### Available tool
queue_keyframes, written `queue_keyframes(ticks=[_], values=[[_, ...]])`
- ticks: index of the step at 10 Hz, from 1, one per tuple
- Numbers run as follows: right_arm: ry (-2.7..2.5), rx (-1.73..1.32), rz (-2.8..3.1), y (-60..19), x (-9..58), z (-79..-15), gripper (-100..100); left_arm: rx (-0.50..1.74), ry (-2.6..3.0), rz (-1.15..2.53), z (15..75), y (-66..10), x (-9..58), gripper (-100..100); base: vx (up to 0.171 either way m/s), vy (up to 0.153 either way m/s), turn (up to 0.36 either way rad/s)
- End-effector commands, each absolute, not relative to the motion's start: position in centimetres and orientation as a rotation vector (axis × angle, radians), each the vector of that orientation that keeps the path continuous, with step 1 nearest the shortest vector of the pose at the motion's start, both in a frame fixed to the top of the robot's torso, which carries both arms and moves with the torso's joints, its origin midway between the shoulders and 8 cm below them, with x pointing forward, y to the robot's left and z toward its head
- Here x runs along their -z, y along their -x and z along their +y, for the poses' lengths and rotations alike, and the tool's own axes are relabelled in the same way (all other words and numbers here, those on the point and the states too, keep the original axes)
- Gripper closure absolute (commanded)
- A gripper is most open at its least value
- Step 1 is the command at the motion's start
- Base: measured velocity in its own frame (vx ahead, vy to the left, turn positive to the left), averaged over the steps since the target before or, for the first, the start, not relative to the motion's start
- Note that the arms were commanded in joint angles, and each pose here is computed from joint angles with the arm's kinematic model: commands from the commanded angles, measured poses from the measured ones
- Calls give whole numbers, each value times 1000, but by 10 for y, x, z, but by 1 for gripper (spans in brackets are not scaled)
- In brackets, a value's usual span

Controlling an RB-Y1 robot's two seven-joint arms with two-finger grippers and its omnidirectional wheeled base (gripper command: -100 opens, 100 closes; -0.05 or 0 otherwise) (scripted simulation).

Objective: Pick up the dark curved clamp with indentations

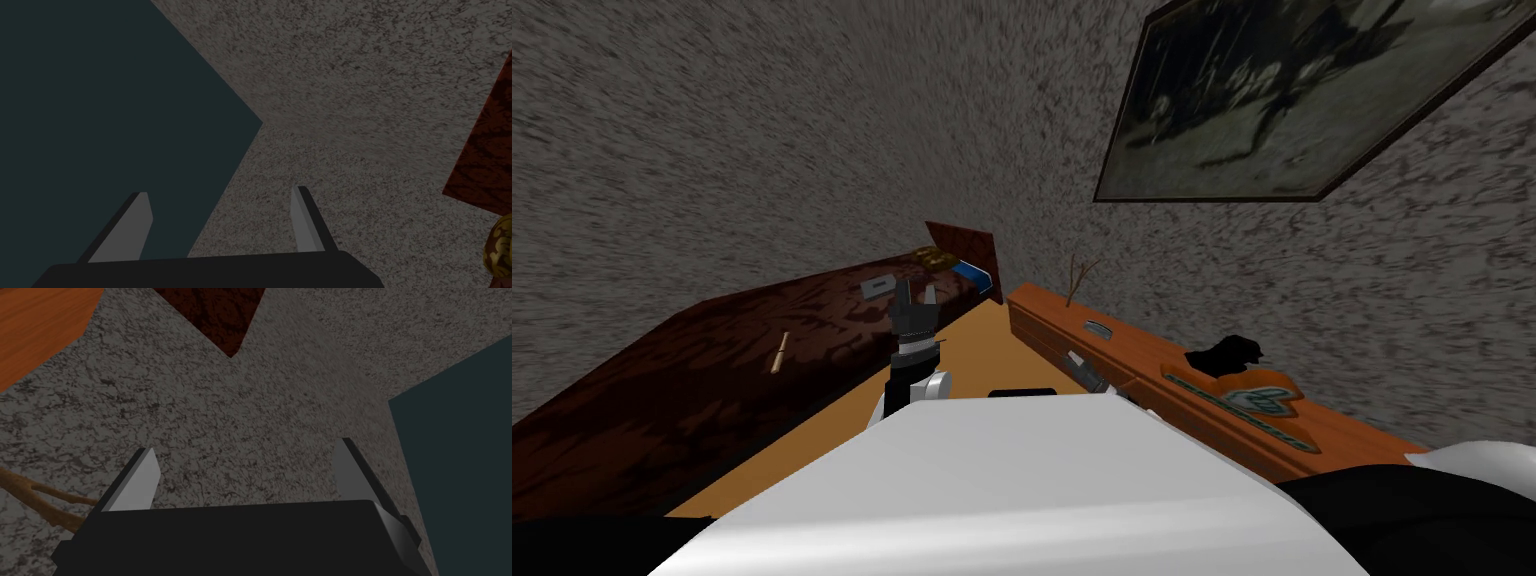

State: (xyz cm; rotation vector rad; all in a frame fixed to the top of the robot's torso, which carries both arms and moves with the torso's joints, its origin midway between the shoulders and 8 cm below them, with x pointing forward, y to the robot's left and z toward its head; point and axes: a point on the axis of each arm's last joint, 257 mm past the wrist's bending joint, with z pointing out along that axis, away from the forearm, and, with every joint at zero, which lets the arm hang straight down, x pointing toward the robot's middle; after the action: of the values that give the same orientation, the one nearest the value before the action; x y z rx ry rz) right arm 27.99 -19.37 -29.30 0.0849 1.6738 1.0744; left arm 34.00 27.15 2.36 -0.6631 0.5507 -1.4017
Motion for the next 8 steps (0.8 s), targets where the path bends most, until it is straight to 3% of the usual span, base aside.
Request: queue_keyframes(ticks=[1, 6, 8], values=[[-70, -1052, 1728, -275, 311, -198, -100, 1402, 663, 551, 272, -340, -24, 0, 22, 47, 110], [93, -940, 1983, -232, 387, -238, -100, 1401, 663, 551, 272, -340, -24, 0, 39, 48, 170], [76, -918, 2014, -227, 399, -248, -100, 1401, 663, 551, 272, -340, -24, 0, 40, 19, 43]])
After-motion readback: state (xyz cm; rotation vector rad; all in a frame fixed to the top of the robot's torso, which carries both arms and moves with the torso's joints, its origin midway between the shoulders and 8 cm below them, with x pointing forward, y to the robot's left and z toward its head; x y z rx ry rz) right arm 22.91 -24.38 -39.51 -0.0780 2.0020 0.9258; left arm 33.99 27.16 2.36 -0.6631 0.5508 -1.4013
